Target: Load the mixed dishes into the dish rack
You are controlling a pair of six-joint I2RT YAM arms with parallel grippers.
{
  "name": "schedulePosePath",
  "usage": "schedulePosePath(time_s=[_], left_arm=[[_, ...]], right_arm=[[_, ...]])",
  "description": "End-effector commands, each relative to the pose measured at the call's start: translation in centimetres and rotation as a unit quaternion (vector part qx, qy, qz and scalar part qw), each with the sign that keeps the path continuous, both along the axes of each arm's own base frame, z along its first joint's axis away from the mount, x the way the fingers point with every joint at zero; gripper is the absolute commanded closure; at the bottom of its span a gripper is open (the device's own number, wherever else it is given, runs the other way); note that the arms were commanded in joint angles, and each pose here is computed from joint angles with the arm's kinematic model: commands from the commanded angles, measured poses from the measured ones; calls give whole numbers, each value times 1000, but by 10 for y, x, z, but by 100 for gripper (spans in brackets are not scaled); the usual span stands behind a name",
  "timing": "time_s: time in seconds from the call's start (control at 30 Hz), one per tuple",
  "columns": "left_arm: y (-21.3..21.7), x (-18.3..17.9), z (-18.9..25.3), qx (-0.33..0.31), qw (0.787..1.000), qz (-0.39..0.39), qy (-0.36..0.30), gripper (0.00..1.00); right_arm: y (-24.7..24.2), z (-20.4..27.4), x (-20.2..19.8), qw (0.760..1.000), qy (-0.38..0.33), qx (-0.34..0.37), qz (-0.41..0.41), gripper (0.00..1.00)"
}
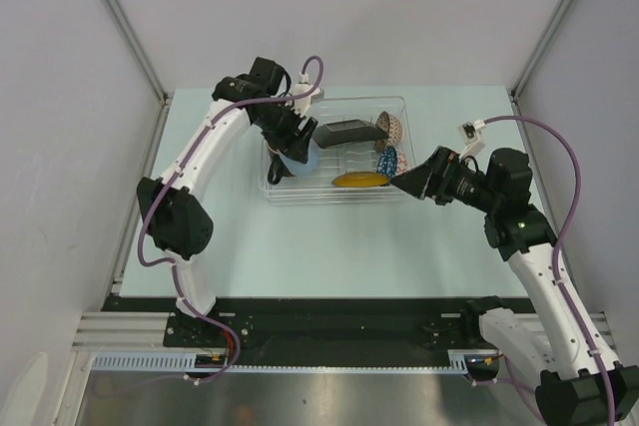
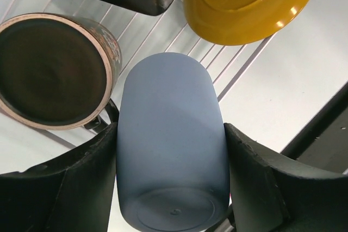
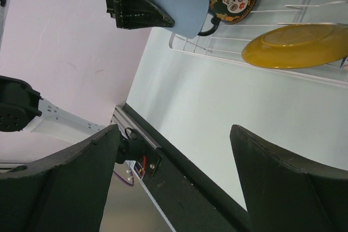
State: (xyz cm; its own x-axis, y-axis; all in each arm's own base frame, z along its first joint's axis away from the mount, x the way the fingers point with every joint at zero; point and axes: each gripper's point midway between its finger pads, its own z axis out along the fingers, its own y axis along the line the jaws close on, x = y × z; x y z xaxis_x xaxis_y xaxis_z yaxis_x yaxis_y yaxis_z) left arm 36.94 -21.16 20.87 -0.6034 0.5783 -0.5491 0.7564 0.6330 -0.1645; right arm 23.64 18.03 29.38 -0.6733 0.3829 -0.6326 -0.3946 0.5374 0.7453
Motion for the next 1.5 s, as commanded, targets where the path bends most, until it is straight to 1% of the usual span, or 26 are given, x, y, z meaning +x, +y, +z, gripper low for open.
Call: schedulePosePath(time_s=[0.0,0.03,0.07,0.23,0.47,0.7,1.0,1.23,1.47], left_arm=[[-7,-7,-2,21,998,-34,-40,100],[-6,-12,-12,28,998,-36,-31,100],[-7,-10,-13,30,998,-35,-40,100],[-15,-16,-37,41,998,-43,-32,100],[-19,-7,-53,54,997,-44,-40,100],[-22,-8,-80,92,993,-59,-45,100],[-24,-3,-97,109,991,-59,-55,100],[-33,2,-101,106,991,-53,-69,100],[-38,-10,-116,113,989,-69,-60,100]], right_arm=[[0,5,1,1000,-15,4,2,13],[0,5,0,1000,-14,6,3,13],[0,4,0,1000,-15,7,3,13],[0,2,-2,1000,-11,11,4,14],[0,-4,-5,1000,-7,12,5,15],[1,-8,-6,1000,-5,13,7,16],[1,-14,-9,1000,0,17,11,17],[2,-16,-12,1000,1,21,15,18],[2,-19,-12,1000,5,23,15,19]])
